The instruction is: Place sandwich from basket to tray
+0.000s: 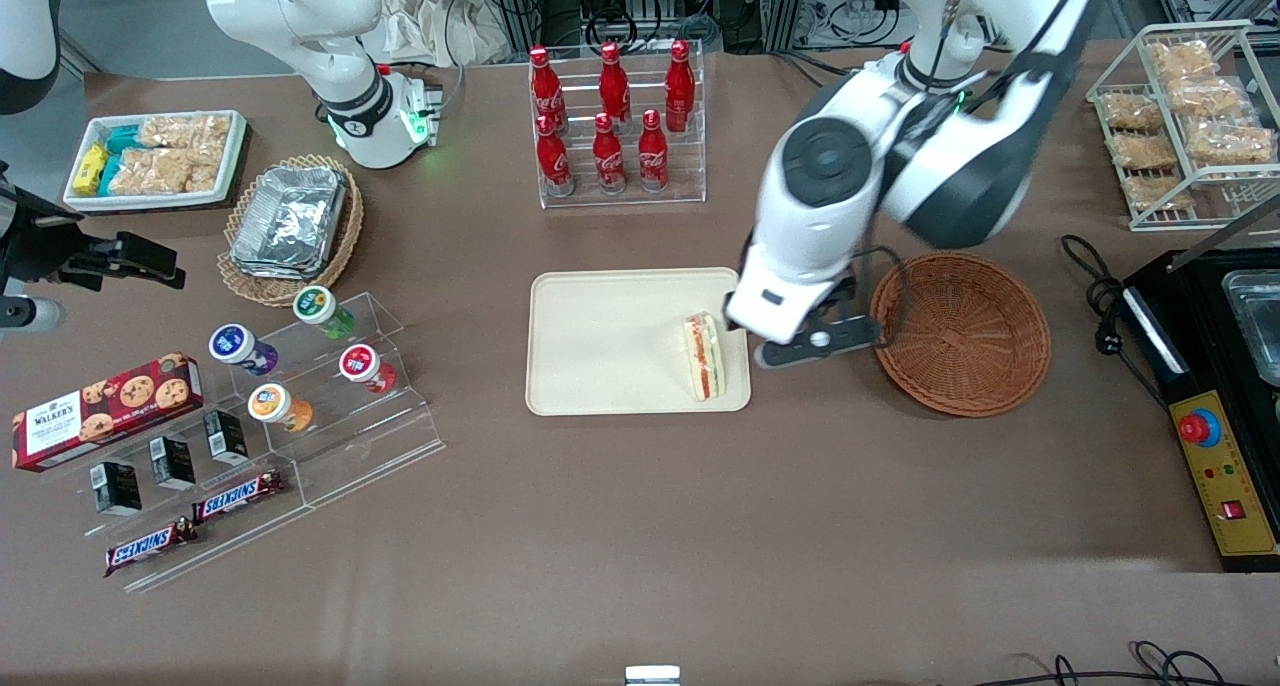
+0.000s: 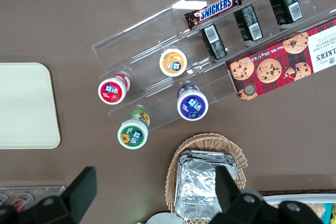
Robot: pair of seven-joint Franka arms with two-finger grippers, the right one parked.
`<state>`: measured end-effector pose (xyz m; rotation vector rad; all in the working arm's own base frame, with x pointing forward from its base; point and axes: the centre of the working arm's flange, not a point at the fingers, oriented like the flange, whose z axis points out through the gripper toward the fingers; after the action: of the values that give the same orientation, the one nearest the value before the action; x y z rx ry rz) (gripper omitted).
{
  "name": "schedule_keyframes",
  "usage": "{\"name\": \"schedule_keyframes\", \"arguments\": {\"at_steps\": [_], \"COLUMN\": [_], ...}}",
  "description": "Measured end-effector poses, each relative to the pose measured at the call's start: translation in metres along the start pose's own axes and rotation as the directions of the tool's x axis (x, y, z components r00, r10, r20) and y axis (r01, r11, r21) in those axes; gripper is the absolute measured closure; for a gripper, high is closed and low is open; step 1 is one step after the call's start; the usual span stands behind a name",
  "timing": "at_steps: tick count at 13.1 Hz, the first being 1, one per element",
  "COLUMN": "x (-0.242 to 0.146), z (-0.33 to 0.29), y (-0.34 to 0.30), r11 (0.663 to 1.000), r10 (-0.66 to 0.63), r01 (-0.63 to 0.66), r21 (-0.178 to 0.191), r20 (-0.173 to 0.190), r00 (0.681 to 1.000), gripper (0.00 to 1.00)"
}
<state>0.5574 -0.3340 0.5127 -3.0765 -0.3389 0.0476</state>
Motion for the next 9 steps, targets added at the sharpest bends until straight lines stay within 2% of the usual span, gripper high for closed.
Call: {"name": "schedule_keyframes", "arguments": {"at_steps": [2,4,7,9], "x": [0.011,0.016,0.03,0.045], "z": [-0.052,-0.092,-0.111,-0.107], "y": [-0.064,-0.128,-0.196,-0.236], "r11": [0.999,0.994,0.975,0.95], "r10": [0.039,0.106,0.221,0.312], "r01": [-0.039,-0.106,-0.221,-0.312], "r21": [-0.013,-0.007,-0.001,0.0], "r20": [0.009,0.014,0.007,0.015], "r00": [0.999,0.994,0.975,0.95], "gripper": [0.0,0.0,0.0,0.0]}}
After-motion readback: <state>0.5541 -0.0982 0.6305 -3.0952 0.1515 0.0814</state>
